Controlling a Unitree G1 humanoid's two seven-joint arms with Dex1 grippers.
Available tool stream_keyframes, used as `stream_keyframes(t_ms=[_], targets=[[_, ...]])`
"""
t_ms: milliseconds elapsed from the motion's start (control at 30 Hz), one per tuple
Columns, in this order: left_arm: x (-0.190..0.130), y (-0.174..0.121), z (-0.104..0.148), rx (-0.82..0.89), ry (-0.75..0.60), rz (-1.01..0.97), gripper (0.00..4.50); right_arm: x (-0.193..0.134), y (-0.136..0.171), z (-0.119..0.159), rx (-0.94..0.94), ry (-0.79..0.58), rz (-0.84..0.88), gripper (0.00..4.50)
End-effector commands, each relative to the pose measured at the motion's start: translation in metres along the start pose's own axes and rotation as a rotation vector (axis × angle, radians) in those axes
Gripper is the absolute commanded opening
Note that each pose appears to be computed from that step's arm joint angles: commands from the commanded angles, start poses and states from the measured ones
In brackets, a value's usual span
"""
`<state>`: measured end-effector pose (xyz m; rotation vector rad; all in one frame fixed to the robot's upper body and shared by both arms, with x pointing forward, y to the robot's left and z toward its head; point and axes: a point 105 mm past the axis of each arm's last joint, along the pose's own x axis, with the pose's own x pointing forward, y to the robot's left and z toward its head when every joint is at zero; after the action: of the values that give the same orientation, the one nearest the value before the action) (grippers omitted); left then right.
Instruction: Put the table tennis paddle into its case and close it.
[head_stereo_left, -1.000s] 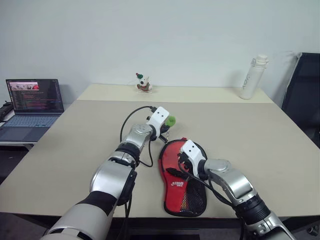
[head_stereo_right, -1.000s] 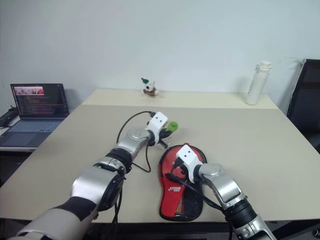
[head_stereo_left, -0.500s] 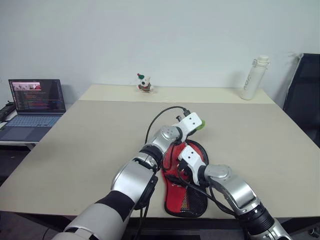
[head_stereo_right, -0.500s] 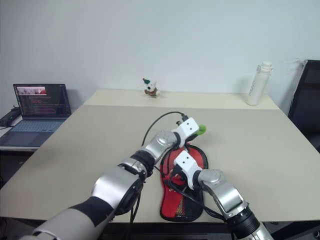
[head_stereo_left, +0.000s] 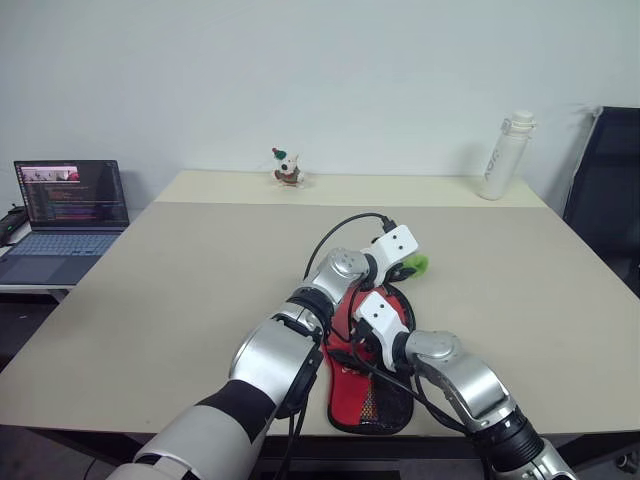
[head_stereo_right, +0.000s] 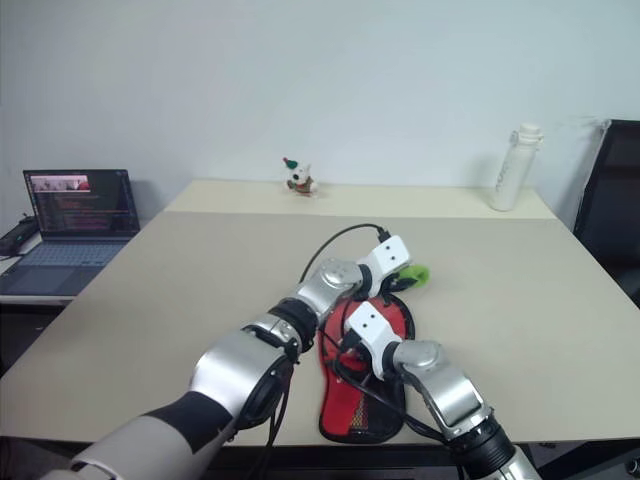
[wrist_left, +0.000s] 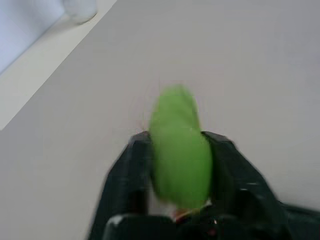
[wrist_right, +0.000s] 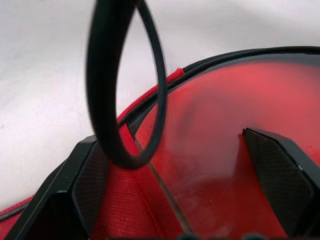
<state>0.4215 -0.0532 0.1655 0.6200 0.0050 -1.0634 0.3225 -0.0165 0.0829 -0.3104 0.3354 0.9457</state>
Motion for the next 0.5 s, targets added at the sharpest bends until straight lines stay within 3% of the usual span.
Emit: stream_keyframes(t_ms=[33,167,500], targets=[[-0.005,0.000,0.018,0.043,-0.071,-0.070,2.74,0.010,0.008,-0.057,0.121,0.206,0.030,4.50],[-0.017,0.008,0.009,0.053,-0.076,-0.080,2.74,0.016,0.006,-0.049,0.135,0.178,0.025,4.50],[-0.084,0.076,-0.003,-0.016,-0.156,0.136,2.74,-0.008,0.010,-0.001,0.180,0.032,0.092,4.50]])
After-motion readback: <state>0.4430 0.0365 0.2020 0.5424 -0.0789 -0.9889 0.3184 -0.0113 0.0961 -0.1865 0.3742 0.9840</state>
